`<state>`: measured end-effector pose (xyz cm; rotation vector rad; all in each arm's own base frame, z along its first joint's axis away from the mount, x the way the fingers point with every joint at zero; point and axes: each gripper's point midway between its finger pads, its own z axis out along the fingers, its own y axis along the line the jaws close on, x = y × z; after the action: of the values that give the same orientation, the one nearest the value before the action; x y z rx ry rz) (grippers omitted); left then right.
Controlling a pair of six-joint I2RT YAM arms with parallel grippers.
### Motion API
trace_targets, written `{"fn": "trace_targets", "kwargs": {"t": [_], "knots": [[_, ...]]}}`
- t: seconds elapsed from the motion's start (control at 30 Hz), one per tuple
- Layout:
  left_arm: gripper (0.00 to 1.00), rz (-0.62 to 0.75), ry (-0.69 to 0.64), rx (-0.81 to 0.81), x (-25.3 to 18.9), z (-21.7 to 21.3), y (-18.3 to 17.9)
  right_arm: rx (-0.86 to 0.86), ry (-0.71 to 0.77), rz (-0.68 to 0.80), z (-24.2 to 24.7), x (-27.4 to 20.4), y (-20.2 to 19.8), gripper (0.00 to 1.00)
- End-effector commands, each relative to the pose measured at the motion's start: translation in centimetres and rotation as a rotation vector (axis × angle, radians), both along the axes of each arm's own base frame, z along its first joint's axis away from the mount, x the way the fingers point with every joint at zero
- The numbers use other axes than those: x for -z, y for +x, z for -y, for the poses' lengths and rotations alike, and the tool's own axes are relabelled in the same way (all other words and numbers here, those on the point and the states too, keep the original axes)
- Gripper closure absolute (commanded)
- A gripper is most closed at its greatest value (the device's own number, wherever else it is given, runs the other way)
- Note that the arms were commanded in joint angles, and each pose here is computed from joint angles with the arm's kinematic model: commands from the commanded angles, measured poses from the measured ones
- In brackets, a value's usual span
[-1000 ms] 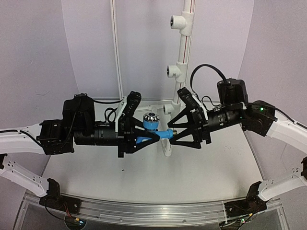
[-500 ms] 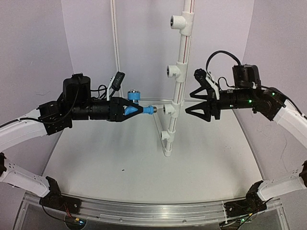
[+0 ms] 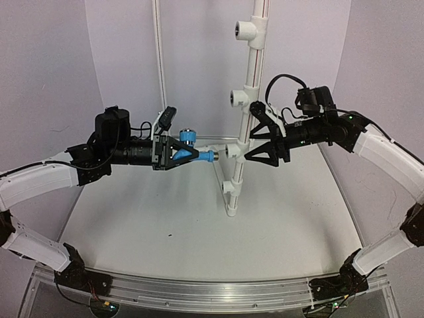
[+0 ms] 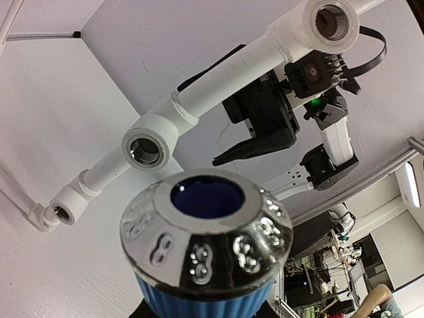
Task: Install the water faucets
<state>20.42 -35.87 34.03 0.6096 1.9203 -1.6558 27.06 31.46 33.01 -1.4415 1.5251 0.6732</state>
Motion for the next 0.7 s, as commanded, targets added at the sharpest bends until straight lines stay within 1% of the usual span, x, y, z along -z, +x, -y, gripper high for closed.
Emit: {"fn": "trace_targets", "kwargs": {"t": [0.0,0.33,0.5,0.6,0.67], "knots": [[1.0,0.116,-0.106,0.005,-2.7,-0.3,0.5,-0.045,0.034,-0.043,-0.8,-0.4,-0.4,0.29],[1.0,0.106,-0.127,0.063,-1.2,0.5,1.6,-0.085,0.046,-0.097,-1.6,0.6,-0.1,0.3],[1.0,0.098,-0.152,0.072,-1.0,0.2,1.8,-0.096,0.108,-0.158,-0.1,0.2,0.0,0.3],[1.0,0.101,-0.158,0.074,-1.0,0.0,2.0,-0.124,0.13,-0.179,-0.4,0.3,-0.4,0.29],[1.0,0.092,-0.155,0.064,-0.7,-0.3,2.2,-0.128,0.159,-0.188,-0.8,-0.2,0.1,0.28]]}}
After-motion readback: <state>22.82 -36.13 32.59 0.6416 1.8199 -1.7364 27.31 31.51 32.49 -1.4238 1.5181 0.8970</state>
